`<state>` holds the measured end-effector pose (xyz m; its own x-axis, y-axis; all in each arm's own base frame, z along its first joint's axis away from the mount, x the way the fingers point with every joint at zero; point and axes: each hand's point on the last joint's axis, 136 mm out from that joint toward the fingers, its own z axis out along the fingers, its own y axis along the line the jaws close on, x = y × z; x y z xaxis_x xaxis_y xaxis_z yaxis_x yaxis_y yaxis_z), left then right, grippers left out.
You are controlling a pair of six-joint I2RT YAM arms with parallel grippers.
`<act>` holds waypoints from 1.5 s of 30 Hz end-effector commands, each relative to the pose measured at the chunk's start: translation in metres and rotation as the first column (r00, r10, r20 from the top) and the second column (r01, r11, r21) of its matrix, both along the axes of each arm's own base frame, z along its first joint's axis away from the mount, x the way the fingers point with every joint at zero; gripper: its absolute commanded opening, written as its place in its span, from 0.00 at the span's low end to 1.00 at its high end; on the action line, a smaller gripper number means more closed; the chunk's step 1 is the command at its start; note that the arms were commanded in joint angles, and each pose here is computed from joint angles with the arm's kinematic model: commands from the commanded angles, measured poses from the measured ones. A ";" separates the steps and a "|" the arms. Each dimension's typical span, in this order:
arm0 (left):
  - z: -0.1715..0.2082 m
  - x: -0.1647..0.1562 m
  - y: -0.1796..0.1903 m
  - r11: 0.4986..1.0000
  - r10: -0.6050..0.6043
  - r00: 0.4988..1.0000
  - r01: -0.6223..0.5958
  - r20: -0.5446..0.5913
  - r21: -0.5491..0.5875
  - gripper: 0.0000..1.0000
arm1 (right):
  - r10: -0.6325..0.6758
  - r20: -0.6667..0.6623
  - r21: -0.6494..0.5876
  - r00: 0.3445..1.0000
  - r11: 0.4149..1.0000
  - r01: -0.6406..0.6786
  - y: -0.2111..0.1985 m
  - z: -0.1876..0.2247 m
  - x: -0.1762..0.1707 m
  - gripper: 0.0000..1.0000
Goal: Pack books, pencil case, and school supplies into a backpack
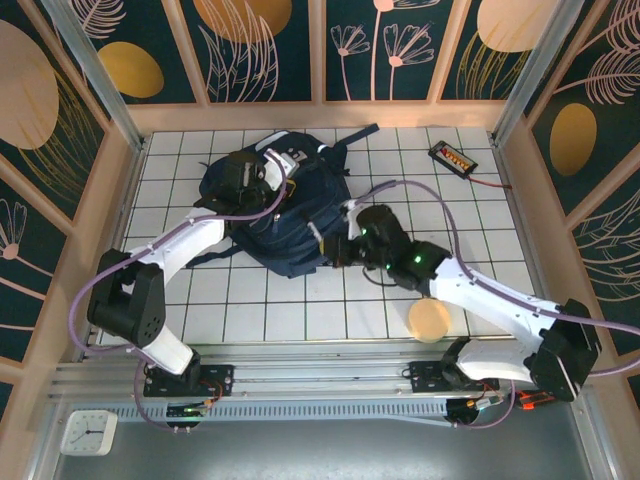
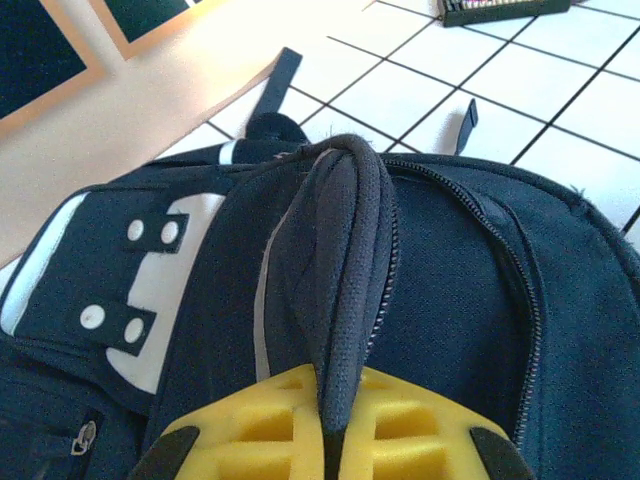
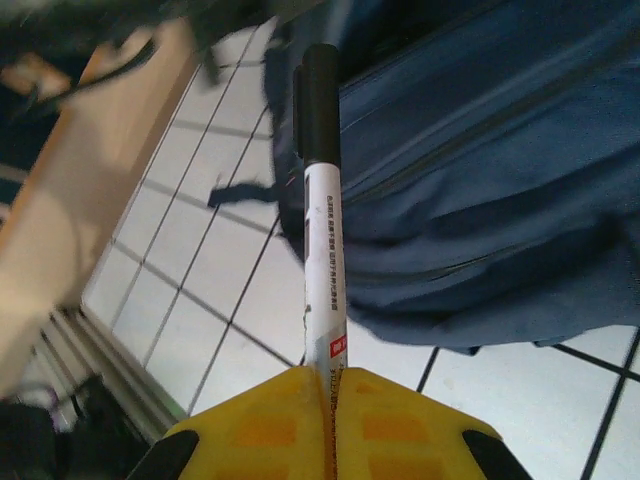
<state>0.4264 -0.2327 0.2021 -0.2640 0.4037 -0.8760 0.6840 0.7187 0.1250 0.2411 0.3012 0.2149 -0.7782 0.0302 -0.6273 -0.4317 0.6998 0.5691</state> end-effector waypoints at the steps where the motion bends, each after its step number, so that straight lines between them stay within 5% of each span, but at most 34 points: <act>1: 0.048 -0.002 0.003 0.994 0.022 0.994 -0.010 0.104 -0.111 0.00 | -0.050 -0.197 0.137 0.979 0.988 0.077 0.006 0.014 0.020 0.04; 11: 0.052 -0.023 -0.016 0.991 -0.036 0.991 0.052 0.126 -0.122 0.00 | -0.037 -0.413 0.192 0.910 0.973 0.127 0.025 -0.019 0.103 0.04; 22: 0.064 -0.024 -0.040 0.978 -0.047 0.992 0.071 0.119 -0.199 0.00 | -0.064 -0.404 0.268 0.912 0.945 0.185 0.085 -0.030 0.177 0.08; 26: 0.066 -0.016 -0.043 0.975 -0.038 0.993 0.061 0.110 -0.213 0.00 | -0.060 -0.387 0.287 0.920 0.941 0.182 0.099 -0.030 0.178 0.36; 32: 0.057 -0.010 -0.045 0.979 -0.033 0.995 0.051 0.092 -0.199 0.00 | -0.176 -0.270 0.223 0.946 0.945 0.240 0.053 -0.005 0.159 0.99; 37: 0.046 -0.010 -0.045 0.979 -0.032 0.998 0.043 0.059 -0.198 0.00 | -0.335 0.054 0.129 0.941 0.937 0.326 0.005 0.045 0.130 0.99; 39: 0.043 -0.012 -0.045 0.979 -0.028 0.999 0.037 0.046 -0.202 0.00 | -0.447 0.060 0.180 0.893 0.884 0.430 -0.024 0.049 0.118 0.99; 40: 0.042 -0.013 -0.044 0.978 -0.022 0.999 0.030 0.038 -0.209 0.03 | -0.456 0.020 0.256 0.890 0.863 0.436 -0.033 0.053 0.114 0.99; 42: 0.040 -0.015 -0.043 0.975 -0.021 1.000 0.025 0.019 -0.223 0.31 | -0.393 -0.031 0.343 0.919 0.859 0.379 -0.039 0.049 0.106 0.99; 43: 0.040 -0.016 -0.042 0.973 -0.015 1.000 0.017 0.007 -0.231 0.52 | -0.377 -0.046 0.322 0.925 0.871 0.371 -0.038 0.044 0.103 0.96; 45: 0.040 -0.019 -0.040 0.971 -0.008 1.000 0.006 -0.009 -0.241 0.66 | -0.372 -0.056 0.180 0.926 0.909 0.376 -0.036 0.025 0.099 0.95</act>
